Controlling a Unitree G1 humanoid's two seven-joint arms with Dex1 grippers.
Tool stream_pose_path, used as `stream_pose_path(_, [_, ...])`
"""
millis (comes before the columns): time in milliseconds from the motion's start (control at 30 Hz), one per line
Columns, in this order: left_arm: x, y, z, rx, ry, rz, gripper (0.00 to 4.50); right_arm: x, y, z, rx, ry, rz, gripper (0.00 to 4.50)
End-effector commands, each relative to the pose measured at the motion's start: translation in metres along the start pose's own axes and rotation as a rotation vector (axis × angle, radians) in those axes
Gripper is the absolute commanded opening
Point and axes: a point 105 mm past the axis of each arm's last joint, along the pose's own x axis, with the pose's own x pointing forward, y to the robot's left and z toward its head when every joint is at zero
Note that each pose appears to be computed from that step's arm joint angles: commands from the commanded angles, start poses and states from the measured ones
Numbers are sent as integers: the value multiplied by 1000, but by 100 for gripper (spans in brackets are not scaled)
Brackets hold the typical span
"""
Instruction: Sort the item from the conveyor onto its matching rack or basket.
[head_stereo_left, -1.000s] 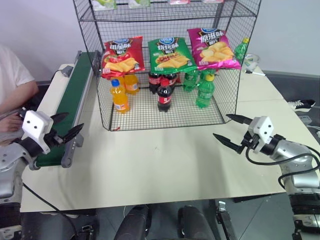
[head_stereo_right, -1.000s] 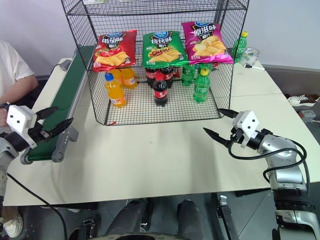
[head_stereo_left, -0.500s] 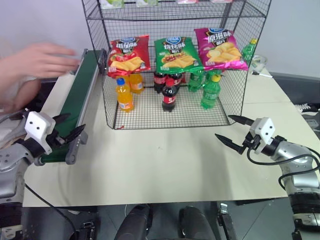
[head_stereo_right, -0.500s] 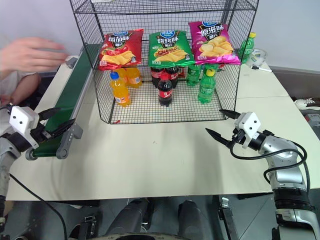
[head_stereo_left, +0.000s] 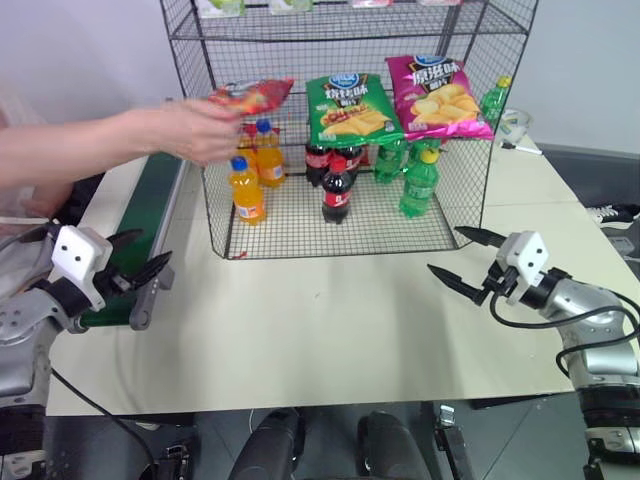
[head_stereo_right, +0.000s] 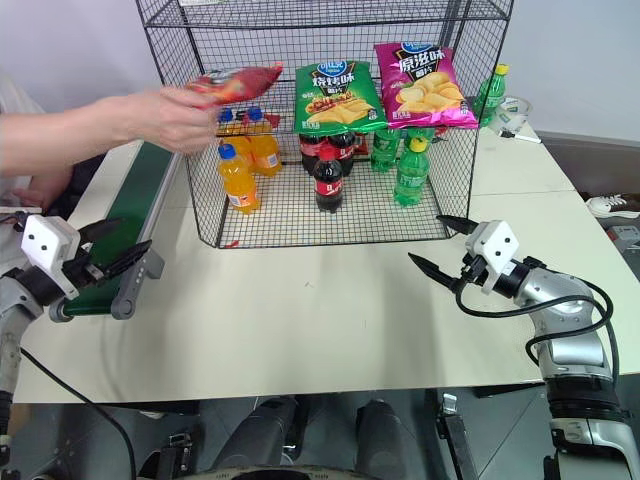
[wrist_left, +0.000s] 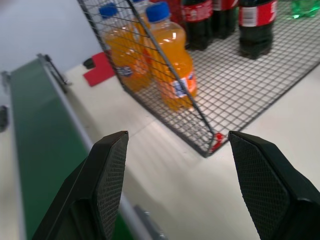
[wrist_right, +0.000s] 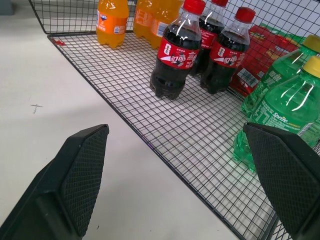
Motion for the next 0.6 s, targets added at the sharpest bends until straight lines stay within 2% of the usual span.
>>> stream_pose_path(33, [-6,2,14,-6,-48,-9,333,3,-5,17,-53,-38,0,450])
stream_pose_path(600, [-7,-2,14,70,-45,3,333,12,0,25,-74,-36,25,450])
